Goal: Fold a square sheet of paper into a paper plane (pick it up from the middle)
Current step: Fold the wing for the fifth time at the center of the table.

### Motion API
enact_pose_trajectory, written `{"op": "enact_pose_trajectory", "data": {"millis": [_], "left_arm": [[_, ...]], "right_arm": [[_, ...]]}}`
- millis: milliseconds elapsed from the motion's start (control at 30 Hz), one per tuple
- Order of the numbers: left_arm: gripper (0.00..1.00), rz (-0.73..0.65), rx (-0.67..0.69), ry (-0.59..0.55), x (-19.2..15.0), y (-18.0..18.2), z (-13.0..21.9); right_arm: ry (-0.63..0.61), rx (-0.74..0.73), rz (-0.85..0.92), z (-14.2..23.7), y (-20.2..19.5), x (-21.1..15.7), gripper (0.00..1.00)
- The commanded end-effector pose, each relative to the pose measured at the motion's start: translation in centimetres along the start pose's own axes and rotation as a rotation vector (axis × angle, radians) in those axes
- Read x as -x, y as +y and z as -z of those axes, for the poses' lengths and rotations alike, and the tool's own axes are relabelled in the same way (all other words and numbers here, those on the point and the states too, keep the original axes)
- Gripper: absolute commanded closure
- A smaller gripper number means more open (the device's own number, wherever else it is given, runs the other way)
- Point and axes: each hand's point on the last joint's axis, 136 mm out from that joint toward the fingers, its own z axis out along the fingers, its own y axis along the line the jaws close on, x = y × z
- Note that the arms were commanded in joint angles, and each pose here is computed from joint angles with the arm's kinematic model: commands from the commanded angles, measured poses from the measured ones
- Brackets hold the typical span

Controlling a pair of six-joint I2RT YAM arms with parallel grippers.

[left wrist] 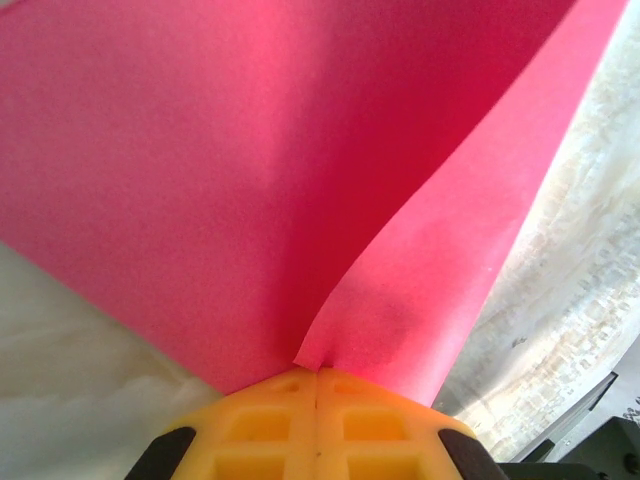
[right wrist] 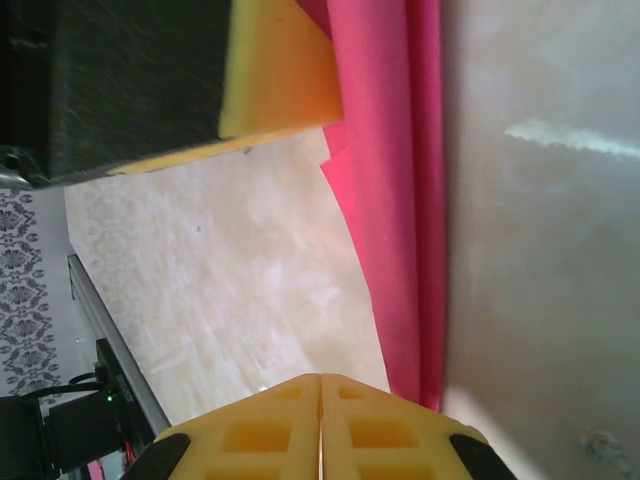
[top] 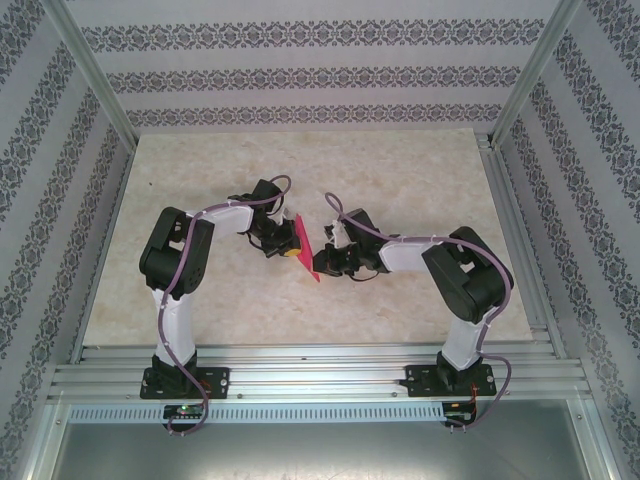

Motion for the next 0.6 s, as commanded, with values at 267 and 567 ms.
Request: {"op": "enact_pose_trajectory", "data": {"millis": [267, 567], "left_arm": [[1.0, 0.007, 0.028, 0.013, -0.3, 0.8, -0.2], [1.0, 0.011, 0.016, 0.007, -0.9, 0.5, 0.6]], "right_arm": [[0.0, -0.033, -0.004, -1.7, -1.1, 1.4, 0.92], [0.026, -0.01, -0.028, -2.4, -1.6, 0.6, 0.92]]}}
